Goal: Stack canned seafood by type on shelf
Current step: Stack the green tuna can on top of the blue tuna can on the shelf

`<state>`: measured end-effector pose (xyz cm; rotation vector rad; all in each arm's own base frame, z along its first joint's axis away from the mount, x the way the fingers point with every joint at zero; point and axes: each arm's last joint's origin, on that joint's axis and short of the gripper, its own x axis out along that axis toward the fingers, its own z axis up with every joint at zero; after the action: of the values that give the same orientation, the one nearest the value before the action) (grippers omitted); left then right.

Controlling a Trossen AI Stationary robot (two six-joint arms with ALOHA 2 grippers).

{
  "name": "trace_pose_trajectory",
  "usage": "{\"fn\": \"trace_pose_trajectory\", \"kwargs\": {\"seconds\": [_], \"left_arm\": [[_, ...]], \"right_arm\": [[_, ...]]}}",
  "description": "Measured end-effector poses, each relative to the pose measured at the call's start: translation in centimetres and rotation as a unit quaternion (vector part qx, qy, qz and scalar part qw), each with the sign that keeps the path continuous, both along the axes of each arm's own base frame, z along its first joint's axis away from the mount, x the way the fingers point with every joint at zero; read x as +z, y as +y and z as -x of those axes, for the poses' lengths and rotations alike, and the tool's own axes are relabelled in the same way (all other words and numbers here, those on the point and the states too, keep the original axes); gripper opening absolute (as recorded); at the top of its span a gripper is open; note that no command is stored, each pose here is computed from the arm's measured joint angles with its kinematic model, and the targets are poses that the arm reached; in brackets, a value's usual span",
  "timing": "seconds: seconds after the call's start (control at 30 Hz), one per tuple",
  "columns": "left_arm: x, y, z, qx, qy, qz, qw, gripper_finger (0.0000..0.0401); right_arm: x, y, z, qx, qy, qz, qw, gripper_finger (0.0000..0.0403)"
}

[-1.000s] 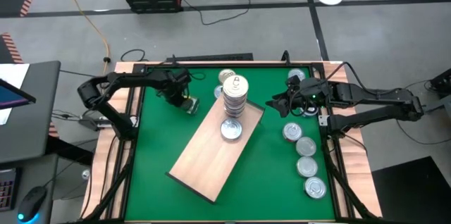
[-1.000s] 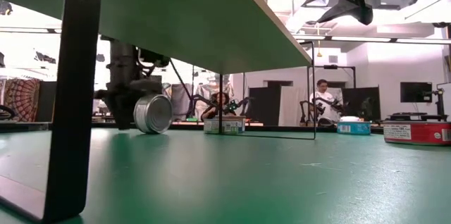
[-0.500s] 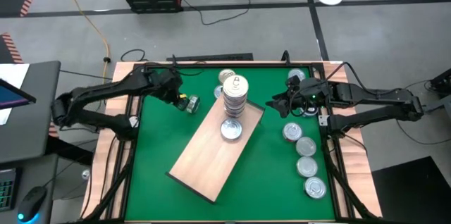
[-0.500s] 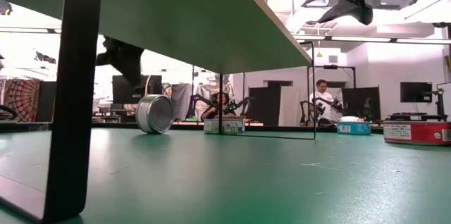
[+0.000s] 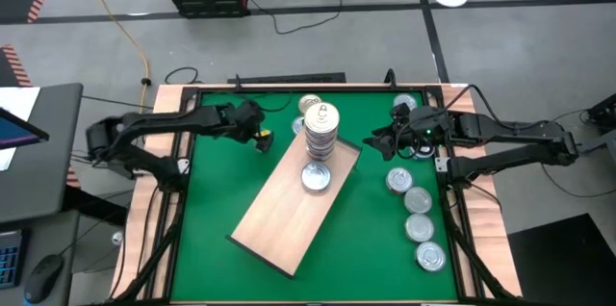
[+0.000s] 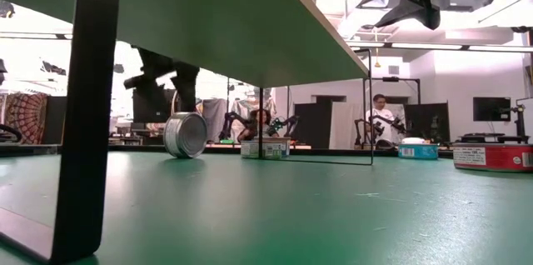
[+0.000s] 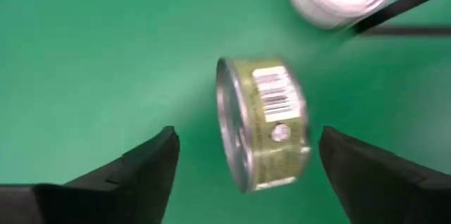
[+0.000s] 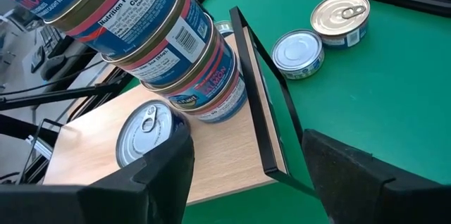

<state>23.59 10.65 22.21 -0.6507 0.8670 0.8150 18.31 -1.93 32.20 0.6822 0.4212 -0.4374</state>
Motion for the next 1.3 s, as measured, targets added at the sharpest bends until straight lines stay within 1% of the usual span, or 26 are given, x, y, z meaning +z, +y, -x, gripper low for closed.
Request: {"fn": "trace_pose_trajectory", "kwargs": {"seconds": [0.07,0.17,0.3,0.4,0.5,0.63,0.7,0.87,0.9,0.97,1.03,1.1,1.2,1.3], "left_arm": [[-1.1,0.2,-0.5,0.007,0.021,0.009,1.0,0.0344],[-2.5,0.5,-1.2,0.006,0.037,0.021,0.999,0.0345],[-3.1,0.7,-1.8,-0.016,0.036,0.016,0.999,0.0321],[-2.9,0.9,-2.0,-0.031,0.037,-0.015,0.999,0.0286],[-2.4,0.9,-1.8,-0.043,0.04,-0.037,0.998,0.024],[-2.0,0.8,-1.6,-0.065,0.043,-0.047,0.996,0.0165],[-2.0,0.9,-1.6,-0.09,0.039,-0.038,0.994,0.0128],[-1.4,0.7,-1.2,-0.149,0.009,0.006,0.989,0.0128],[-1.0,0.5,-1.1,-0.164,0.002,0.004,0.986,0.0128],[0.8,0.0,-0.9,-0.193,-0.018,-0.025,0.981,0.0128],[3.1,-0.7,-0.5,-0.228,-0.045,-0.069,0.97,0.0128],[5.3,-1.9,0.3,-0.278,-0.068,-0.118,0.951,0.0128],[8.1,-4.0,1.7,-0.359,-0.094,-0.198,0.907,0.0128],[10.0,-6.1,3.6,-0.415,-0.092,-0.273,0.863,0.0128]], "right_arm": [[0.0,0.0,0.0,-0.001,-0.001,-0.002,1.0,0.0285],[0.0,0.1,0.0,-0.003,-0.002,-0.007,1.0,0.0285],[0.0,0.1,0.0,-0.003,-0.003,-0.008,1.0,0.0285],[0.0,0.1,0.0,-0.003,-0.003,-0.008,1.0,0.0285],[0.0,0.1,0.0,-0.003,-0.003,-0.008,1.0,0.0285],[0.0,0.1,0.0,-0.003,-0.002,-0.008,1.0,0.0285],[0.0,0.1,0.0,-0.003,-0.002,-0.007,1.0,0.0285],[0.0,0.1,0.0,-0.003,-0.002,-0.007,1.0,0.0285],[0.0,0.1,0.0,-0.003,-0.001,-0.007,1.0,0.0285],[0.0,0.1,0.0,-0.003,0.001,-0.007,1.0,0.0285],[-0.1,0.1,0.0,-0.003,0.002,-0.008,1.0,0.0285],[-0.1,0.1,0.1,-0.003,0.005,-0.008,1.0,0.0285],[-0.2,0.0,0.2,-0.006,0.012,-0.009,1.0,0.0285],[-0.3,-0.3,0.2,-0.015,0.016,-0.012,1.0,0.0285]]}}
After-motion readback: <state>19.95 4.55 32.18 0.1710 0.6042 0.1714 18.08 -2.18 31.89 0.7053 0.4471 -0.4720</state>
